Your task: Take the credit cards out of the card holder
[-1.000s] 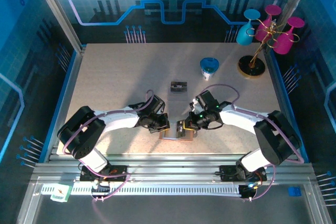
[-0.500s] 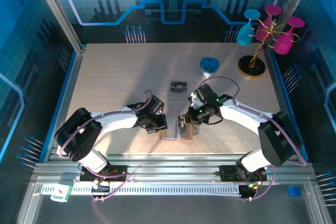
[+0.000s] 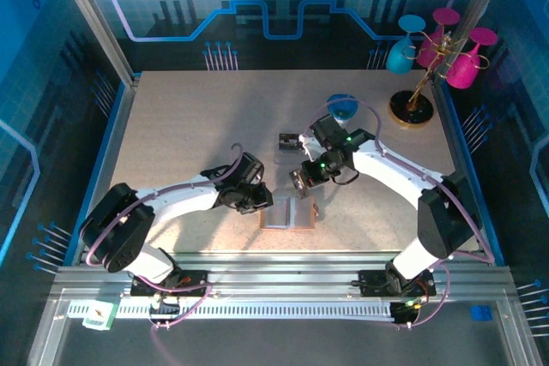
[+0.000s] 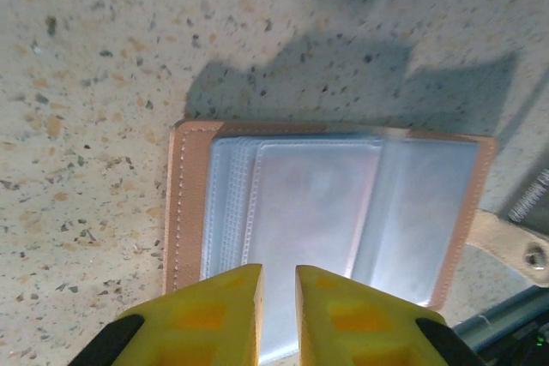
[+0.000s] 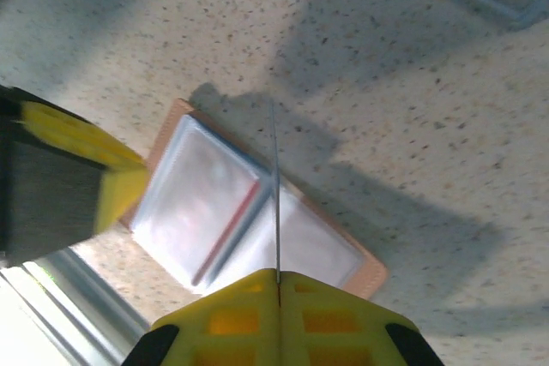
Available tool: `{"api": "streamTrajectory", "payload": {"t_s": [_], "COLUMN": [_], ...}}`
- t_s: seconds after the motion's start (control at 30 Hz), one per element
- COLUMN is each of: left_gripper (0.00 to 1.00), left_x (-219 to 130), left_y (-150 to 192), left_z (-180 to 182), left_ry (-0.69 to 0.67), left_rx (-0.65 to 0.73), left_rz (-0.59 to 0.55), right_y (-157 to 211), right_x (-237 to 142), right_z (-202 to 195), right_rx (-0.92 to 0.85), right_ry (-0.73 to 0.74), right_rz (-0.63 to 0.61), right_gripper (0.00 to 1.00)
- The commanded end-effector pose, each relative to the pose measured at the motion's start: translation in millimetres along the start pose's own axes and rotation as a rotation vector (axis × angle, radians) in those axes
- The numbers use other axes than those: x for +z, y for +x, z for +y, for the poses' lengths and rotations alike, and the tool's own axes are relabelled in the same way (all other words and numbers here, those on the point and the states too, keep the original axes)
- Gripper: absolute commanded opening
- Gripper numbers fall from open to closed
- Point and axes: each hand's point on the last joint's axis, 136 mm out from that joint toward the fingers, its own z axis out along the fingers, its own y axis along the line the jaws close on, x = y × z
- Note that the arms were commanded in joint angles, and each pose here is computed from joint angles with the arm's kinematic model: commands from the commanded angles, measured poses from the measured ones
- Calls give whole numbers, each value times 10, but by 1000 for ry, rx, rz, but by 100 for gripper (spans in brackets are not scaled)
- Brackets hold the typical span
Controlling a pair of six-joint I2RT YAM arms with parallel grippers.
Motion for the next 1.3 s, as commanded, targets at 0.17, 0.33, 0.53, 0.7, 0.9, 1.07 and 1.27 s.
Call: {"api": "streamTrajectory", "payload": {"t_s": [0.17,0.33,0.53,0.7,0.9,1.07,1.27], "left_gripper": [18,18,19,22,24,27,28], "left_x": [-230,-250,-262,-297,-328,-342,-351], "left_y": [-56,-7,49,66,71,58,26], "left_z": [142,266,355,391,388,407,418], "left_ry": [-4,-13,-12,-5,19,17,15], "left_rx": [-6,-21,-36,-42,-44,-53,-60], "left_rz": [-55,-57,-53,-64,-69,-75,-82], "right_y": [-102,-173,-277,-400,-626,-848,-1050], "right_x": [-69,-151,-247,-311,-357,-331,-243], "right_z": [-314,-316,-405,-400,-394,-377,-369], "right_rx": [-377,-568,-704,-818,-890,-920,-942], "right_ry": [177,185,239,247,258,257,252], "right_rz": [92,140,217,228,244,238,239], "right_gripper": [0,0,0,0,0,0,0]}}
